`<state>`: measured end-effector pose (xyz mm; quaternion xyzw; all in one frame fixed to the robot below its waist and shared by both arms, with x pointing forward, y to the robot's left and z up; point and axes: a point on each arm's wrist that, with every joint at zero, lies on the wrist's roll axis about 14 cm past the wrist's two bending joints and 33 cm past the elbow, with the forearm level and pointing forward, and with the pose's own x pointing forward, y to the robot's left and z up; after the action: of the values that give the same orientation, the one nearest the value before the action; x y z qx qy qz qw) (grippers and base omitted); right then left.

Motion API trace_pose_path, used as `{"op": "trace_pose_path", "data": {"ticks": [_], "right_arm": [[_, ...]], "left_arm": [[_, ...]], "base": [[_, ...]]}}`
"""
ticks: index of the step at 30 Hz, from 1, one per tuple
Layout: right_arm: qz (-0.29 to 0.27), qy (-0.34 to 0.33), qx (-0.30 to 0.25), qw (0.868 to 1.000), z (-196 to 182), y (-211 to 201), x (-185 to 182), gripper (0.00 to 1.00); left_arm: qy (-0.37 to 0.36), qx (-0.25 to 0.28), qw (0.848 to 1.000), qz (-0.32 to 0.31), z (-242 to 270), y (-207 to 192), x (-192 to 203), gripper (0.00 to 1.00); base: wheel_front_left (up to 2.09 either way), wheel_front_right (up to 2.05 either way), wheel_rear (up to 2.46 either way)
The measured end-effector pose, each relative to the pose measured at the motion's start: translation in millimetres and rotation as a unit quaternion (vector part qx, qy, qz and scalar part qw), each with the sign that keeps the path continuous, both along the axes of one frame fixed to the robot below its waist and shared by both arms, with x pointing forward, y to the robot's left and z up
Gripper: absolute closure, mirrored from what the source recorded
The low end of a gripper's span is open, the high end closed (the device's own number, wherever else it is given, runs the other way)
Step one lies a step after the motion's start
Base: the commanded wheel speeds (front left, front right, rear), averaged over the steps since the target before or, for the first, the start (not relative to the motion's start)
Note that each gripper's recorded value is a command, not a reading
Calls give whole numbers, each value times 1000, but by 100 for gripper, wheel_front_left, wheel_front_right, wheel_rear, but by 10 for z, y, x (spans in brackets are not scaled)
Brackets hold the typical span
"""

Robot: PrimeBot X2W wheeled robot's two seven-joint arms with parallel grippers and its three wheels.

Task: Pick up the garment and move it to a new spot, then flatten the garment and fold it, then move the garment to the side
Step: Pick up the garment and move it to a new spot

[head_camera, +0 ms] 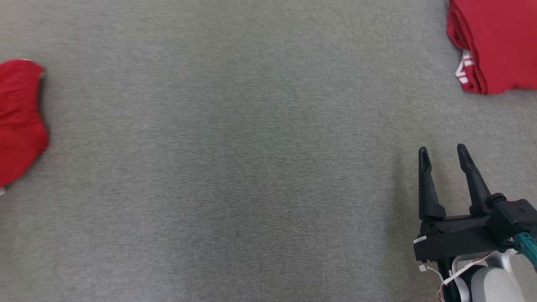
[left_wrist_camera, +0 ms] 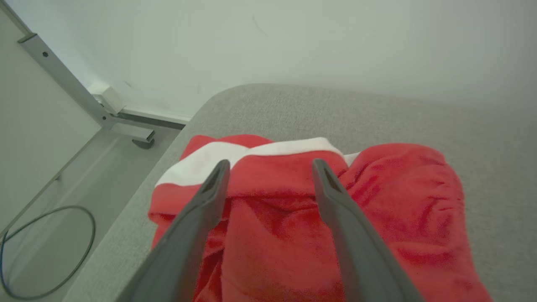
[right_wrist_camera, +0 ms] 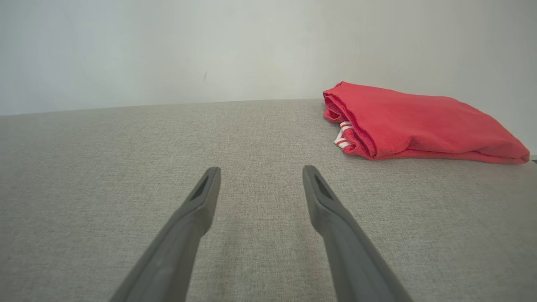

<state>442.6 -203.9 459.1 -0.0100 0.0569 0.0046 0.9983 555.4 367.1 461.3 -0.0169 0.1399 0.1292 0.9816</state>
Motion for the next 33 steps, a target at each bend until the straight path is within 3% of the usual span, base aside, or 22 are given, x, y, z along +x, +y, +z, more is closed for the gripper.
{"op": "trace_pose_path", "data": {"ticks": [5,10,11,12,17,23,28,33], "right_arm": [[-20,19,-10,1000,-127,-148,-43,0],[-22,19,-12,1000,-101,-166,-65,0],[-22,17,-13,1000,-82,-166,-68,0],[-22,15,-12,1000,-64,-165,-71,0],[-22,6,-13,1000,25,-161,-87,0],[-20,-8,-6,1000,148,-137,-139,0],[-18,-13,0,1000,206,-118,-205,0],[-15,-29,11,999,312,-88,-270,0]], "left_arm": [[142,-59,988,6,-773,-132,-73,0],[215,-102,971,21,-950,-145,-188,0],[218,-111,969,24,-950,-152,-209,62],[218,-111,969,23,-935,-153,-216,100],[153,-93,983,31,-708,-97,-157,100],[-25,-54,998,13,163,-132,181,100],[-136,-35,990,-23,847,-326,342,100],[-252,-17,964,-86,1713,-748,425,100]], "base": [[0,0,0],[0,0,0],[0,0,0],[0,0,0],[0,0,0],[0,0,0],[0,0,0],[0,0,0]]}}
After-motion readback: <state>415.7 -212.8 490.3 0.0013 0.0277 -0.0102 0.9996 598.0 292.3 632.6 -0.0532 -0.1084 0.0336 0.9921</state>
